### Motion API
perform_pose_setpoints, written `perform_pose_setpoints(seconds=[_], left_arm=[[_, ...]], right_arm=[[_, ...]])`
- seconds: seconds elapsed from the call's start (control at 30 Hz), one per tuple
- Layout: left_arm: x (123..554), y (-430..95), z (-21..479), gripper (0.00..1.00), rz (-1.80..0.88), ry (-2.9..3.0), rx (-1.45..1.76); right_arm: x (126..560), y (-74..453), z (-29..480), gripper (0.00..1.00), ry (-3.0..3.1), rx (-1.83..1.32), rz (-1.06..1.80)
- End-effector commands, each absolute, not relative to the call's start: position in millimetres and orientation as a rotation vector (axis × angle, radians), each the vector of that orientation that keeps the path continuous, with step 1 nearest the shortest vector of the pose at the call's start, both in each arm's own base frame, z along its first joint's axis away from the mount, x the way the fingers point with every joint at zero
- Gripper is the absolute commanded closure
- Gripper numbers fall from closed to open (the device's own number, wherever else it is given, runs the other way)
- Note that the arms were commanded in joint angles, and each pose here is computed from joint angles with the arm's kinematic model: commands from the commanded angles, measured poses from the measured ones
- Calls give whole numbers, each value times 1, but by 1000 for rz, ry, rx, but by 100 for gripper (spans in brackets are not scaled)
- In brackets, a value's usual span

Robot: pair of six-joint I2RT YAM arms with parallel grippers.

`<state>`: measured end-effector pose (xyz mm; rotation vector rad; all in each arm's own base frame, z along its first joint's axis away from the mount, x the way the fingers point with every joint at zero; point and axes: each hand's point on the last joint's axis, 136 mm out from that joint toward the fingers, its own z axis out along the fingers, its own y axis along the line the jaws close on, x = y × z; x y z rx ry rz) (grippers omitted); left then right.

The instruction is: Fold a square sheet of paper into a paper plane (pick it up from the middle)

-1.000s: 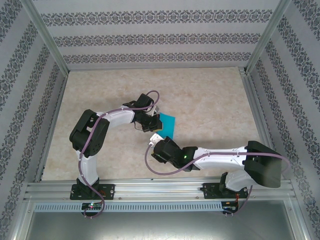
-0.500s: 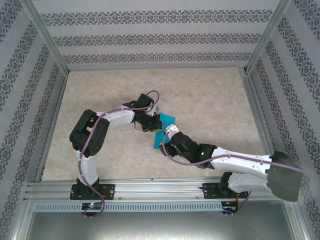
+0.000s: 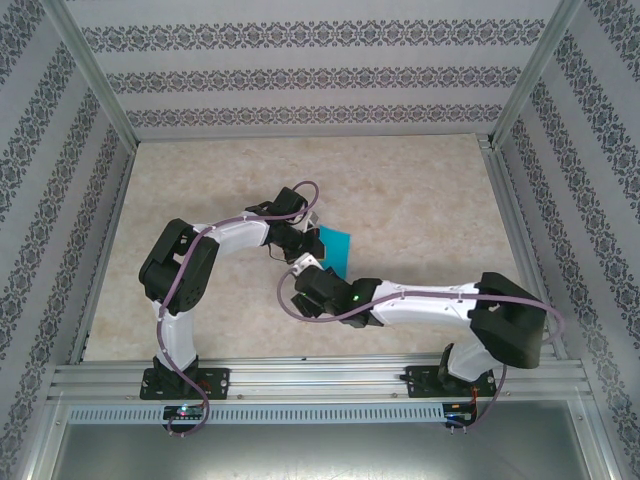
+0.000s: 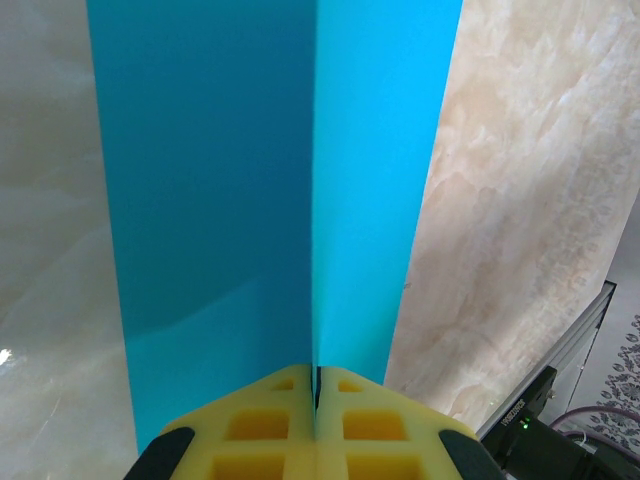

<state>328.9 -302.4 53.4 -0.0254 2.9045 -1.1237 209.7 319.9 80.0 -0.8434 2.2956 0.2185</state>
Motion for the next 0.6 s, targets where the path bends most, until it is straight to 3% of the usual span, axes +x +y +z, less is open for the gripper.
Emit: perform_pose_setpoints(seconds=[0.0,0.2,0.57], left_arm=[[326,-303,56,95,-1121,2908,-22],[325,-303,56,95,-1120,2909,-18],[326,-302,57,95,-1117,2904,-25]], right_arm=[[219,308,74,31,2313,-783,78],[222,314,66,42,2320,-783,72],[225,308,71,74,2309,-745,62]])
